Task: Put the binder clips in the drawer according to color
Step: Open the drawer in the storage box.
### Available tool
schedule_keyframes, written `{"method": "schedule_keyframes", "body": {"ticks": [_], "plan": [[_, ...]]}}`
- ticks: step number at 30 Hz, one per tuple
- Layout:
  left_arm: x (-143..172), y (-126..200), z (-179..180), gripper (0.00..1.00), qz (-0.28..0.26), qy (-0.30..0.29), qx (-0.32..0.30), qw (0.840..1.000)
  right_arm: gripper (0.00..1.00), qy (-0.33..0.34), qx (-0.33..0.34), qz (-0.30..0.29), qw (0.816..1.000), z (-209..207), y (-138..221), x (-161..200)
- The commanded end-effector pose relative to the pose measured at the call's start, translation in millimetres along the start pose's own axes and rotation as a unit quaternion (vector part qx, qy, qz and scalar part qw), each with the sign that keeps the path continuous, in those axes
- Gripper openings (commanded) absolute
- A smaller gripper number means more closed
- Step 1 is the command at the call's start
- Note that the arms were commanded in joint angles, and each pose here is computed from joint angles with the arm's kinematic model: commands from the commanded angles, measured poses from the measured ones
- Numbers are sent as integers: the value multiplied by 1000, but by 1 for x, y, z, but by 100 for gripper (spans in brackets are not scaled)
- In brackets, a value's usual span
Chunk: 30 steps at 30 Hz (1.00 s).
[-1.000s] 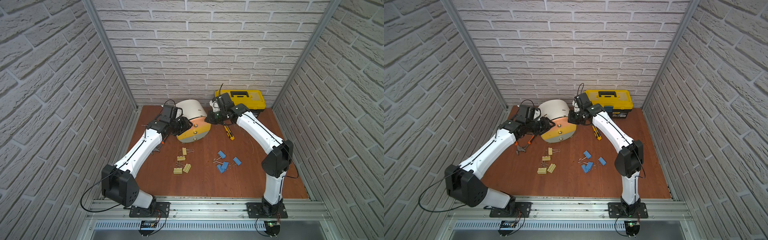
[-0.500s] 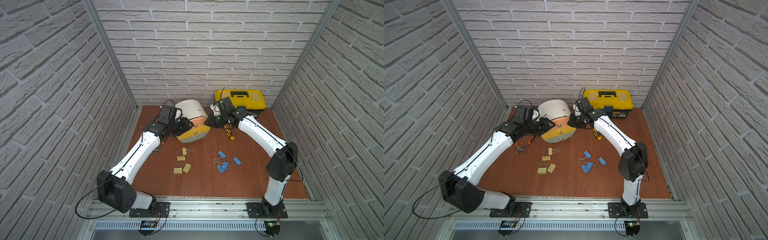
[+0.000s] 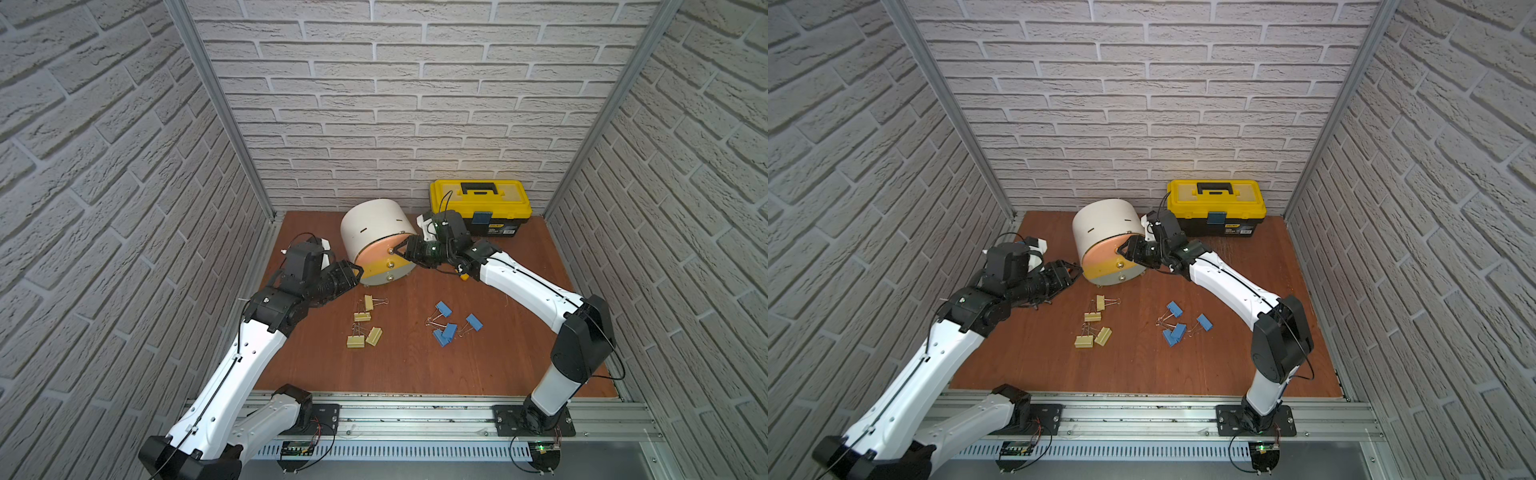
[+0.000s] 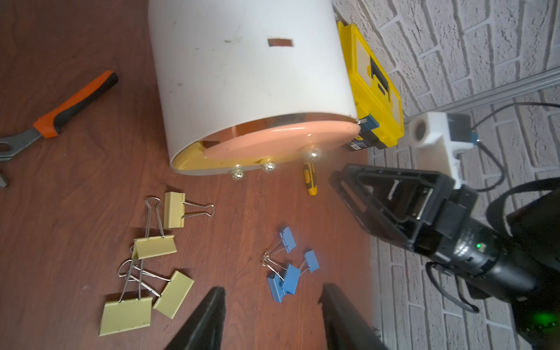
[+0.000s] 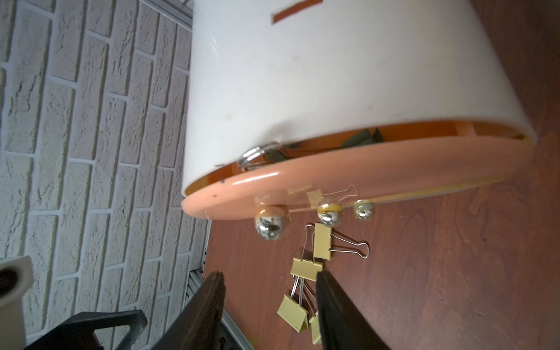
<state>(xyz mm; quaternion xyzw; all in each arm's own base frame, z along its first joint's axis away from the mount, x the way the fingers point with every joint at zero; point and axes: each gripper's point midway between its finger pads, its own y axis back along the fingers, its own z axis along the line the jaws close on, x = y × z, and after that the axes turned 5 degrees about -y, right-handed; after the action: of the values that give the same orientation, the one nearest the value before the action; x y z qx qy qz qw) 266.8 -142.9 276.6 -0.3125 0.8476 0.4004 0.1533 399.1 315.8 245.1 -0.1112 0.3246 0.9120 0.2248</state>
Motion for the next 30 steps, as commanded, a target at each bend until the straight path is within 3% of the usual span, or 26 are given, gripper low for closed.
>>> {"method": "schedule_keyframes", "body": {"ticks": [1,30], "plan": [[-1,7,8,57,-13,8,-11,1000,53,2,-43,-21,999,28,-1,-13],[5,12,14,57,-6,13,-9,1000,46,-17,-18,-18,1000,10,-32,-5]]}}
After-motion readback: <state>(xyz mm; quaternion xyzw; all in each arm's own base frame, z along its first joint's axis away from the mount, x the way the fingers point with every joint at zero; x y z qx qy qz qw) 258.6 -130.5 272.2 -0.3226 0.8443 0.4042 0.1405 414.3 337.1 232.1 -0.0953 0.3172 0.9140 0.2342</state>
